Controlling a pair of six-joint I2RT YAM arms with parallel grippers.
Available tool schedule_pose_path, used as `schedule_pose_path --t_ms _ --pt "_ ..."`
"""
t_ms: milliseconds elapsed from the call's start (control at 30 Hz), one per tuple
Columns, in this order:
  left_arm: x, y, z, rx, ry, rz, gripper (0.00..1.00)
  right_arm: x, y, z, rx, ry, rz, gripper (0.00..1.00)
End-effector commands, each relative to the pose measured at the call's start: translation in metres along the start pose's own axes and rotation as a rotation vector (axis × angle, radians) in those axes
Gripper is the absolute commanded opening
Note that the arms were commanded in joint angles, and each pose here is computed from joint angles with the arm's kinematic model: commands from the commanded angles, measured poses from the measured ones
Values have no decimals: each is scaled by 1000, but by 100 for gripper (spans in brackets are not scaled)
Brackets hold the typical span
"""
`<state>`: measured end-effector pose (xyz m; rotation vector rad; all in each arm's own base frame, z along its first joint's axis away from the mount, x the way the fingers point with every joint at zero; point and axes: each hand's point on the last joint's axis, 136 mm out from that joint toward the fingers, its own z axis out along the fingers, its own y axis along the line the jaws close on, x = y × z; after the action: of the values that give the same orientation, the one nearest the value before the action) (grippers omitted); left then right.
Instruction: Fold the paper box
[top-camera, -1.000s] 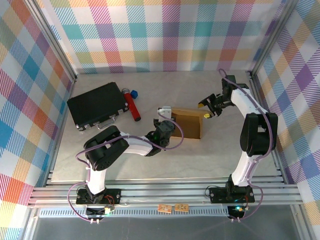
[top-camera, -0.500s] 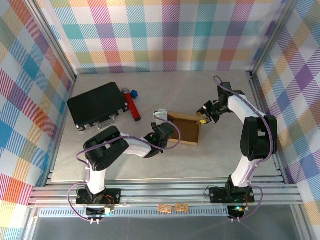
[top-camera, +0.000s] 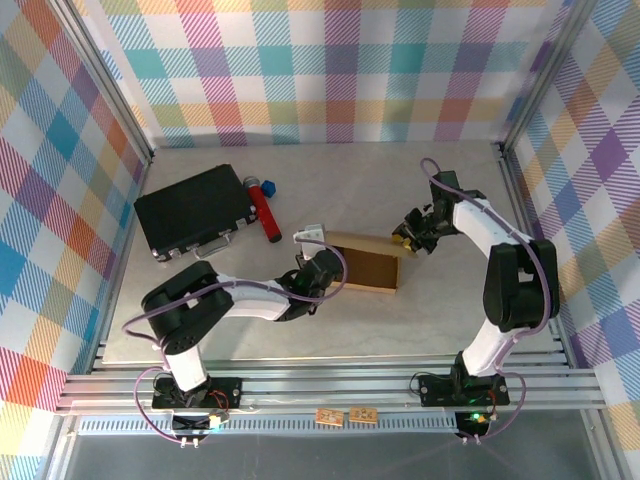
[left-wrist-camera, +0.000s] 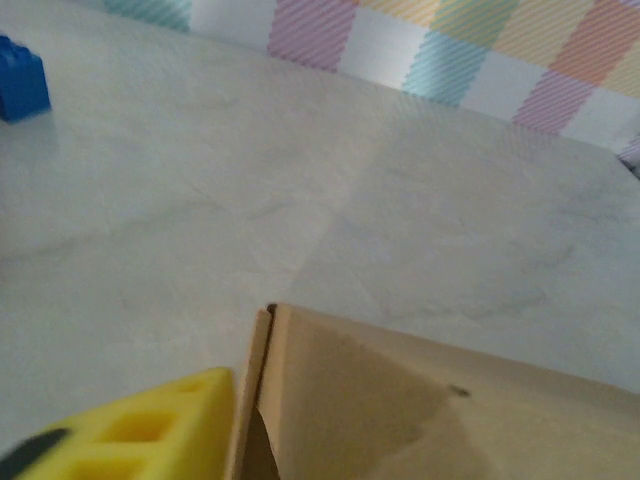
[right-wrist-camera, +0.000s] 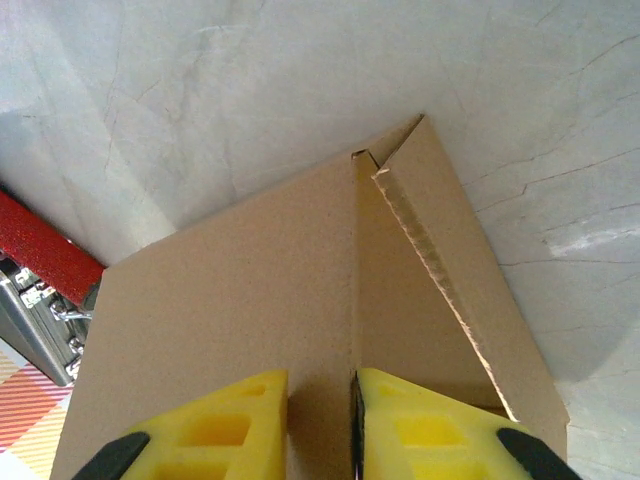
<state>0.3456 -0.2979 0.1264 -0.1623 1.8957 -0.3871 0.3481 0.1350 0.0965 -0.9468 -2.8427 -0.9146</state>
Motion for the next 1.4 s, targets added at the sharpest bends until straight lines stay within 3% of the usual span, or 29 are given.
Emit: schedule_pose_path --t_ms 0,167,300,533,700,833,1000,1367 --pt "-8 -15 -20 87 73 -127 59 2 -6 0 23 -17 -33 23" --pt "-14 -32 -49 184 227 -233 77 0 -4 0 22 -26 -32 22" --pt "-32 -38 -78 235 307 -306 83 -2 -1 1 25 -21 -22 22" --pt "-66 -28 -106 207 389 -432 83 -6 6 0 25 -15 -16 21" --pt "-86 26 -86 2 483 -682 73 -4 7 -2 28 -9 -22 21" --pt "-89 21 -62 -5 548 -789 66 -1 6 -2 39 -5 -39 21" --pt "-56 7 -48 -54 703 -804 66 2 -4 1 102 -26 -115 21" --pt "19 -1 -38 -71 859 -730 61 2 -19 6 204 -83 -275 20"
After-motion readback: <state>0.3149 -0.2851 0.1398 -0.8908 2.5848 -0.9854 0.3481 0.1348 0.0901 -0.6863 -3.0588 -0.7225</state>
